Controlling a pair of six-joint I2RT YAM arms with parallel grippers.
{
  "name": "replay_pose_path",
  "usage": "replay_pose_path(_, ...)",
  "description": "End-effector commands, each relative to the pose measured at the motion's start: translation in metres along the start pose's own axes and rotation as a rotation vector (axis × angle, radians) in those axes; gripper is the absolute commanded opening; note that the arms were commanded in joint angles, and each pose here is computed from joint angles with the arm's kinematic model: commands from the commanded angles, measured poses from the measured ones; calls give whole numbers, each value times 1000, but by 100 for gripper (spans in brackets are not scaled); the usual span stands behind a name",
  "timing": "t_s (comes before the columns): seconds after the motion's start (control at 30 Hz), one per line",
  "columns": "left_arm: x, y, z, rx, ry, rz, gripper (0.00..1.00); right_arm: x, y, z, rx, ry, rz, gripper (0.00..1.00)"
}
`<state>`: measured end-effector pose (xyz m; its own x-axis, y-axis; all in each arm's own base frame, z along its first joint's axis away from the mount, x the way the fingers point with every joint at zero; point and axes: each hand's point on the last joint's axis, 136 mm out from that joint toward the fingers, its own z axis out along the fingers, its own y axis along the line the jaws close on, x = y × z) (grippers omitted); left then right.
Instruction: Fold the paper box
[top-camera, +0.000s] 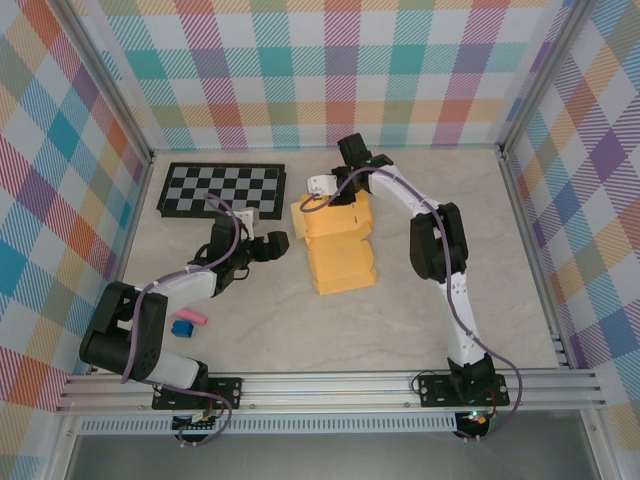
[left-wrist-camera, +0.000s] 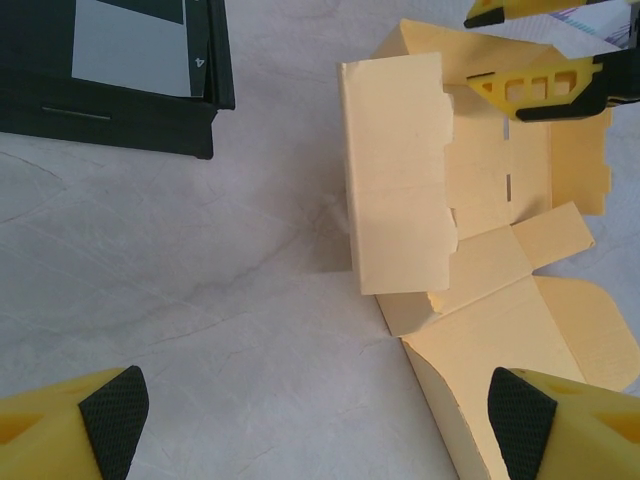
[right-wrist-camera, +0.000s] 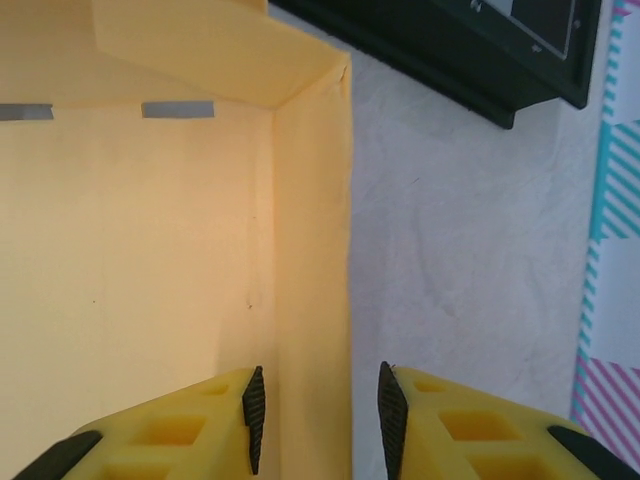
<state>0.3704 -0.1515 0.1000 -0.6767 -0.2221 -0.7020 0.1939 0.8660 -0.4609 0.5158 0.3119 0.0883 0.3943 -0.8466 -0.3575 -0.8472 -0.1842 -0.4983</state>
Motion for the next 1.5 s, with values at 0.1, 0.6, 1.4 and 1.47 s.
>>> replay_pose_path(0.1, -11, -1, 2, 9, -18, -5, 90, 7, -7, 4, 20, 14, 32, 29)
replay_pose_path(0.6, -18, -10, 9, 61, -40, 27, 90, 0, -38, -18, 382, 38, -119, 3)
replay_pose_path(1.4, -41, -34, 57, 205, -48, 292, 71, -28, -23, -67, 793, 4, -266, 0)
replay_pose_path(1.47, -43, -49, 53, 286, -113, 392, 73, -32, -19, -71, 795, -16, -267, 0)
